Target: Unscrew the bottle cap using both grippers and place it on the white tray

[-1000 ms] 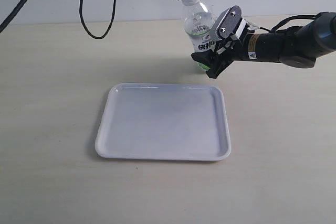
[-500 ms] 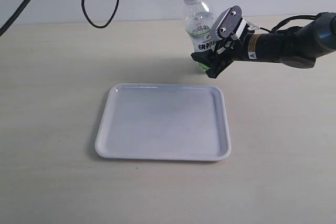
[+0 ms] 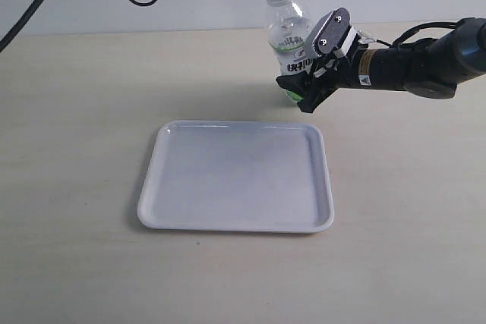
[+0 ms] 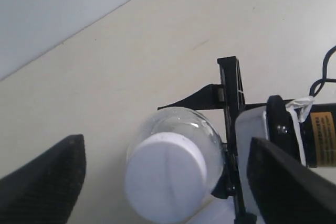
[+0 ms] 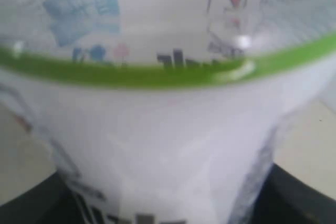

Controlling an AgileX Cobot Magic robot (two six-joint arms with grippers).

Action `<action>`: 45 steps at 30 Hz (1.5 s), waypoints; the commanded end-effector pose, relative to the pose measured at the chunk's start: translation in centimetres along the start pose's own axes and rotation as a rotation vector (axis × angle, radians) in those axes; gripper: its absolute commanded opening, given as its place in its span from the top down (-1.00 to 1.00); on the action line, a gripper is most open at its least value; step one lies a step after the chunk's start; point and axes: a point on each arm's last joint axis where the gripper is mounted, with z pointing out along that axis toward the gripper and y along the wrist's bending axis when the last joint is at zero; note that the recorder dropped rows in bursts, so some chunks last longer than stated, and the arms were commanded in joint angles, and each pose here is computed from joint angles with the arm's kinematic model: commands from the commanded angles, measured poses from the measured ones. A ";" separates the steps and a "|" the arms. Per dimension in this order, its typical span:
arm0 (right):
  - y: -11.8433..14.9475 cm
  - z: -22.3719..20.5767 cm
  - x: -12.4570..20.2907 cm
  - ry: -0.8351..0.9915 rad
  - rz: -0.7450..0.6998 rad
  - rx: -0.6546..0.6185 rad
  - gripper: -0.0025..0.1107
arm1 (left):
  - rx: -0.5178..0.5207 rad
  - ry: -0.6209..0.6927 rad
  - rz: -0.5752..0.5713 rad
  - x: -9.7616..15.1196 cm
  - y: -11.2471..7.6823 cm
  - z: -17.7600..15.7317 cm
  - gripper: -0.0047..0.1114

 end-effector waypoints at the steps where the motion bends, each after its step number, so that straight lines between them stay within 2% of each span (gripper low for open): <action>1: 0.3 0.1 0.4 0.011 0.009 -0.013 0.96 | 0.003 -0.003 0.101 0.0 -0.2 0.0 -0.47; 12: 0.3 0.1 0.4 0.011 0.007 -0.013 0.96 | 0.016 0.035 0.162 0.3 -0.1 0.0 -0.42; 16: 0.3 0.1 0.4 0.011 0.007 -0.013 0.96 | 0.027 0.041 0.150 0.4 0.4 -0.1 -0.31; 23: 0.3 0.1 0.4 0.011 0.007 -0.013 0.96 | 0.096 0.027 0.120 0.4 1.0 -0.2 -0.32; 37: 0.3 0.1 0.4 0.011 0.009 -0.013 0.96 | 0.095 0.026 0.112 0.4 1.4 -0.1 -0.30; 41: 0.3 0.1 0.4 0.009 0.009 -0.014 0.96 | 0.097 0.031 0.112 0.5 1.4 -0.1 -0.16; 45: 0.3 0.1 0.4 0.009 0.009 -0.014 0.96 | 0.100 0.031 0.102 0.5 1.4 -0.1 0.07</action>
